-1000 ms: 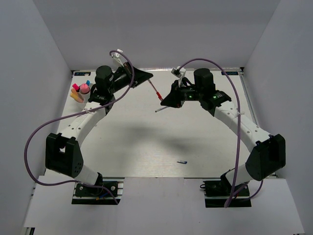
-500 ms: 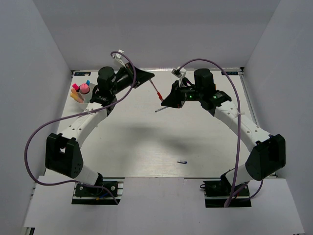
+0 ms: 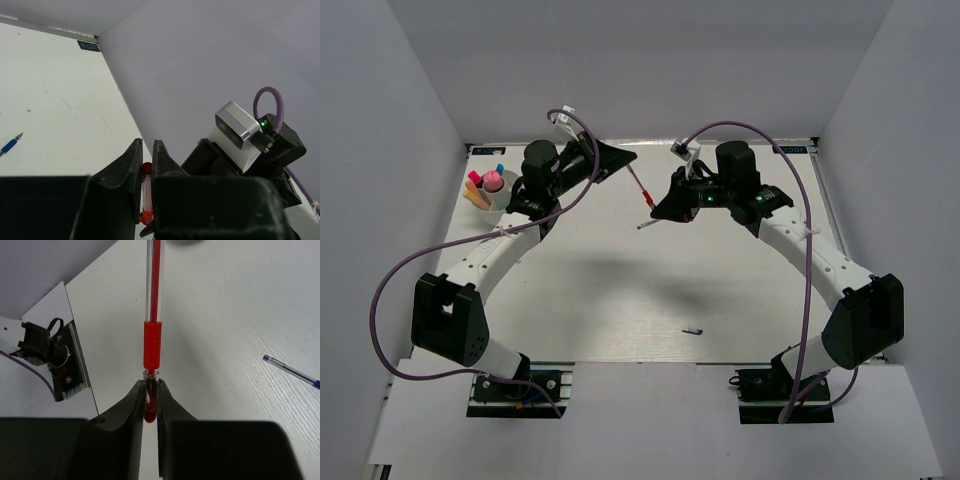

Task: Sort the stationery into containers
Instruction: Pass the stationery from the right arm to the left

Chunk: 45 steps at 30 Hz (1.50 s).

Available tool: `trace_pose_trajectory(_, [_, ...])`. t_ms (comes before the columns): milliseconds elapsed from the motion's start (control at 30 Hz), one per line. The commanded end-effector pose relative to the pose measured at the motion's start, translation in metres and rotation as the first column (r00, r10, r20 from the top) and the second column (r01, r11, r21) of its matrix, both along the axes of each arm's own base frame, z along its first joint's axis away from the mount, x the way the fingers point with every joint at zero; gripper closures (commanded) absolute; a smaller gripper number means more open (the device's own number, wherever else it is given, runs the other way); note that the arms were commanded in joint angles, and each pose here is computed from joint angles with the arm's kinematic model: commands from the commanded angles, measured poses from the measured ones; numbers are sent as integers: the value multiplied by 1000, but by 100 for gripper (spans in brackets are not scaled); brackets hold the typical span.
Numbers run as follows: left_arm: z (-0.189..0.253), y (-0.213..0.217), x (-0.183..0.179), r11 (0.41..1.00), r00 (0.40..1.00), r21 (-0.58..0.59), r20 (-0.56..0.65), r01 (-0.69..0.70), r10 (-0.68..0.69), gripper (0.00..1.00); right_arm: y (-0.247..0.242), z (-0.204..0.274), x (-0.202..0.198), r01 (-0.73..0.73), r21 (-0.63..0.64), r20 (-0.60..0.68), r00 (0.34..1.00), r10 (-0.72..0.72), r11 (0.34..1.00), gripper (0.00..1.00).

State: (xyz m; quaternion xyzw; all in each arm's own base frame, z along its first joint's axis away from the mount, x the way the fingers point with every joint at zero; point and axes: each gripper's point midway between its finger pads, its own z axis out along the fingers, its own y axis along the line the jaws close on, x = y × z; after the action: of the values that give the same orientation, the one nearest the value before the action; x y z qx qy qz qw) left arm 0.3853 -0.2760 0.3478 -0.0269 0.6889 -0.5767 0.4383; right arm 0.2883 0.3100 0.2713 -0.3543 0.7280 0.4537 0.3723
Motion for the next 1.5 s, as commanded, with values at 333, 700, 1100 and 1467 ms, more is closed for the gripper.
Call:
trace_pose_trajectory(333, [-33,-47,-68,962,952,8,-150,271,-267,100,15,92,31,0,181,334,940,-62,983,100])
trace_pose_trajectory(700, [-41,-52,-75,957,944,10,-168,289,-283,100,19,97,37,-5,192,351,934,-64,981,100])
trace_pose_trajectory(1100, [-48,-58,-82,952,936,9,-188,305,-298,100,23,112,42,-6,217,369,926,-76,976,100])
trace_pose_trajectory(1467, [-52,-63,-89,945,926,7,-203,328,-320,100,23,121,52,8,232,384,918,-99,973,100])
